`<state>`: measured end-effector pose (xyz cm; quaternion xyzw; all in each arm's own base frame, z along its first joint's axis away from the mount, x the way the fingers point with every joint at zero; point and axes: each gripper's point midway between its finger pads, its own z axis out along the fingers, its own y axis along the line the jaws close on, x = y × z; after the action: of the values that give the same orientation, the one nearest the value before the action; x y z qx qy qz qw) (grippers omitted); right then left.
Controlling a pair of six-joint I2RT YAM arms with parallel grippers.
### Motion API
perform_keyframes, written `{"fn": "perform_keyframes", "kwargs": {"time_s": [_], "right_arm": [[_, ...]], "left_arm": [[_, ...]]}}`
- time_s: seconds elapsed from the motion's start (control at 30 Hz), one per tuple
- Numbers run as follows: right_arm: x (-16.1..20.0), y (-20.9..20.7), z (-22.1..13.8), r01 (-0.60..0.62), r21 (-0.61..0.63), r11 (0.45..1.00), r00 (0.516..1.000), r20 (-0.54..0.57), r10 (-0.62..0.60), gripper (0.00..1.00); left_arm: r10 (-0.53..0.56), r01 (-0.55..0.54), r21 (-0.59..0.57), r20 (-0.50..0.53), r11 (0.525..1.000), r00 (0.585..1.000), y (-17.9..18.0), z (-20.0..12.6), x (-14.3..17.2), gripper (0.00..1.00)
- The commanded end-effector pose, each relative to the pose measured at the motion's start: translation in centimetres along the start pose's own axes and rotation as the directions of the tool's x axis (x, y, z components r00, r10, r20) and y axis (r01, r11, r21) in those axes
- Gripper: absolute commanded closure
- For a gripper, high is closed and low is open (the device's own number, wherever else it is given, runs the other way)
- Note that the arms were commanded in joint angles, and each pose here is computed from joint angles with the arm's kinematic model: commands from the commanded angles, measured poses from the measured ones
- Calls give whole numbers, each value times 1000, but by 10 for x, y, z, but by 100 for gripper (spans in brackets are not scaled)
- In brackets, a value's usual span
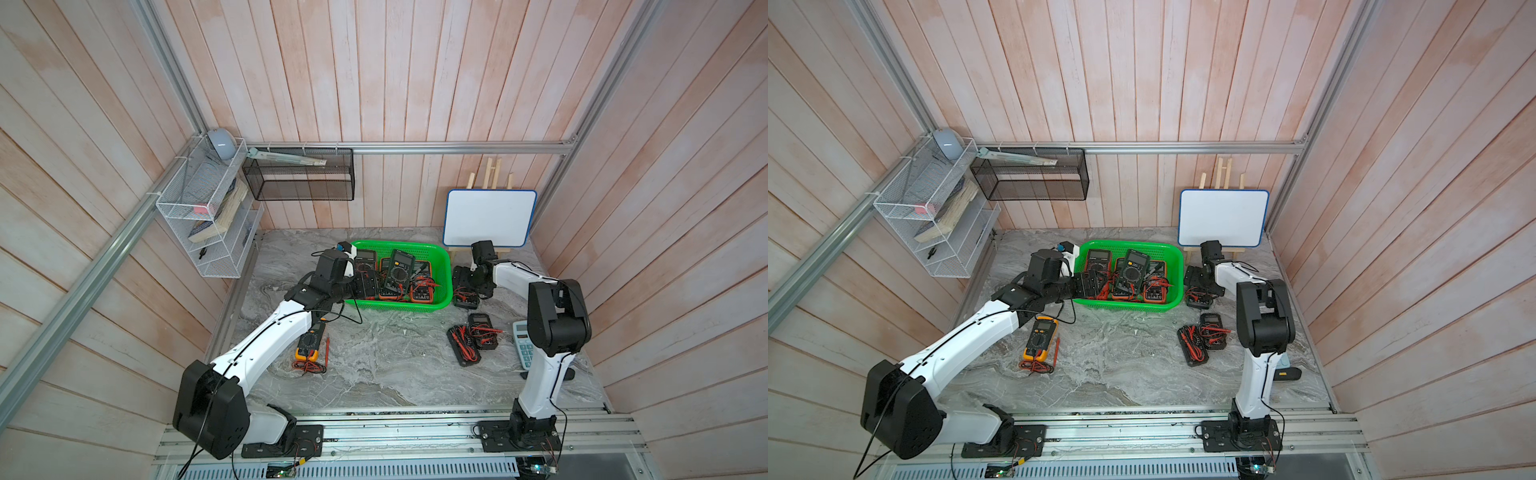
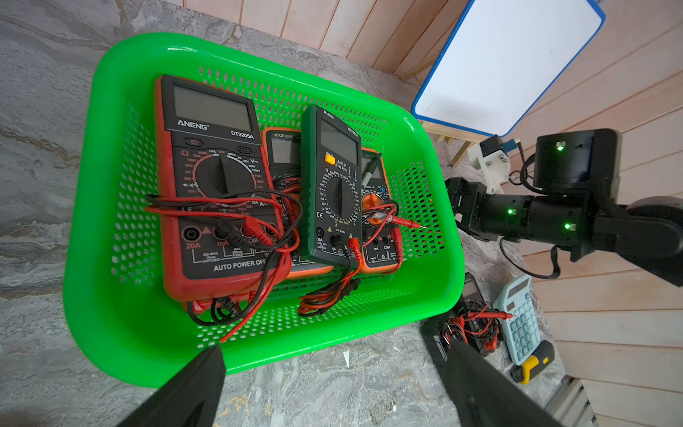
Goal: Put the multimeter into the basket
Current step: Pick up the multimeter from the center of the board.
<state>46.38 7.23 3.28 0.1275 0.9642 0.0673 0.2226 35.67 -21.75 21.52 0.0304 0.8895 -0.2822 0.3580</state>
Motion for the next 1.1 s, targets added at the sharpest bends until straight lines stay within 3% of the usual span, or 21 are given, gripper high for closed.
{"fn": "perform_keyframes", "kwargs": {"time_s": [0.0,0.17,0.37,1.07], "right_arm": [[26,-9,19,16,46,999,996,-91,-12,5],[28,-10,14,17,45,999,997,-81,-13,19],[23,-7,-8,5,18,1000,999,-32,-5,49],[-21,-15,-118,-101,-74,992,965,234,115,55]], "left_arm": [[-9,9,15,20,1000,1000,-1,-5,-1,0],[-23,23,19,21,1000,1000,-1,-5,0,0],[-27,27,22,17,999,999,-1,-3,1,1],[-65,67,-28,46,997,997,16,-6,-3,0]]}}
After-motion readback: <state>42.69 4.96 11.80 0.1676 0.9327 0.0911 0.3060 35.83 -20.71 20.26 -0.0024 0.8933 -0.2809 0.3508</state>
